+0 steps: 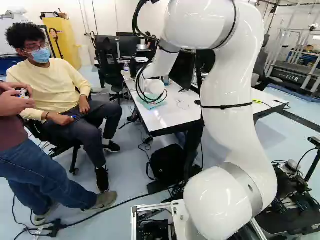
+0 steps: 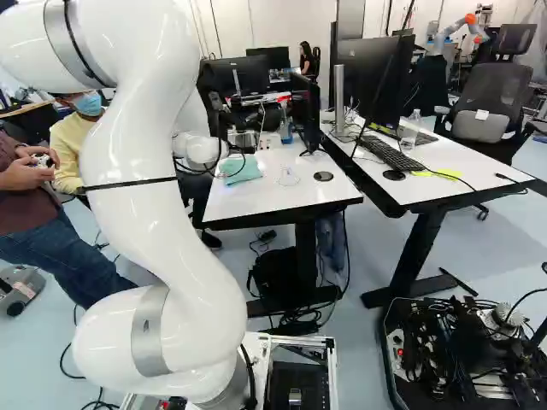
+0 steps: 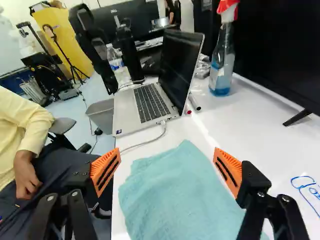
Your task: Clean the table with the green towel
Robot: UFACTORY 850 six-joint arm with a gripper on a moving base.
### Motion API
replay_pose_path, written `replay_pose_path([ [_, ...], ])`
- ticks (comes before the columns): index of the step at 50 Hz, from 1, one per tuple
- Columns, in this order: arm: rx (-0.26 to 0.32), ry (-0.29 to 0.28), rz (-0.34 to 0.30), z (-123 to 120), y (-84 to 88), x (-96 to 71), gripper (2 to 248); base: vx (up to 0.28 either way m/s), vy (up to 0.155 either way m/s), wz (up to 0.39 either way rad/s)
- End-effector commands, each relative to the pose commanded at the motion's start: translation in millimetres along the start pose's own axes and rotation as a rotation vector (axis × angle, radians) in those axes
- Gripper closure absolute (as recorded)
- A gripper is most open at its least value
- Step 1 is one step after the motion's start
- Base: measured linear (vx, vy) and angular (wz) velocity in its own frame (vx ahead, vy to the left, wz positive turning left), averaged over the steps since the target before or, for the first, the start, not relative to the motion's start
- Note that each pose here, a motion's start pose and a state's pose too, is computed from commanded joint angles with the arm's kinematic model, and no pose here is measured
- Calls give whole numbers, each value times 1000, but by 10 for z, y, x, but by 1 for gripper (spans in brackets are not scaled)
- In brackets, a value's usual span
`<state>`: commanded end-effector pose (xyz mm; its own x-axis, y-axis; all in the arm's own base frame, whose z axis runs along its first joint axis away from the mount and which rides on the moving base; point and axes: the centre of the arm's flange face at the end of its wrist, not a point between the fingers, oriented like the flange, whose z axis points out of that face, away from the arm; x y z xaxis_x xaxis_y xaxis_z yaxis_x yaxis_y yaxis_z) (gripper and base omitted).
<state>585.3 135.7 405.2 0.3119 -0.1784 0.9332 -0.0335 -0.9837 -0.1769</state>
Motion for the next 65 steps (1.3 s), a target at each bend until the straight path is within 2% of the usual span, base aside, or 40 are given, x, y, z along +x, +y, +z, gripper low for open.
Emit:
replay_pose_path([
  [12, 4, 111, 3, -287, 26, 172, 3, 0, 0, 0],
  [26, -14, 128, 6, -532, 183, 200, 3, 0, 0, 0],
  [49, -39, 113, -4, -831, 465, 174, 3, 0, 0, 0],
  [55, -29, 78, -25, -839, 524, 154, 3, 0, 0, 0],
  [65, -28, -15, -47, -818, 630, 97, 3, 0, 0, 0],
])
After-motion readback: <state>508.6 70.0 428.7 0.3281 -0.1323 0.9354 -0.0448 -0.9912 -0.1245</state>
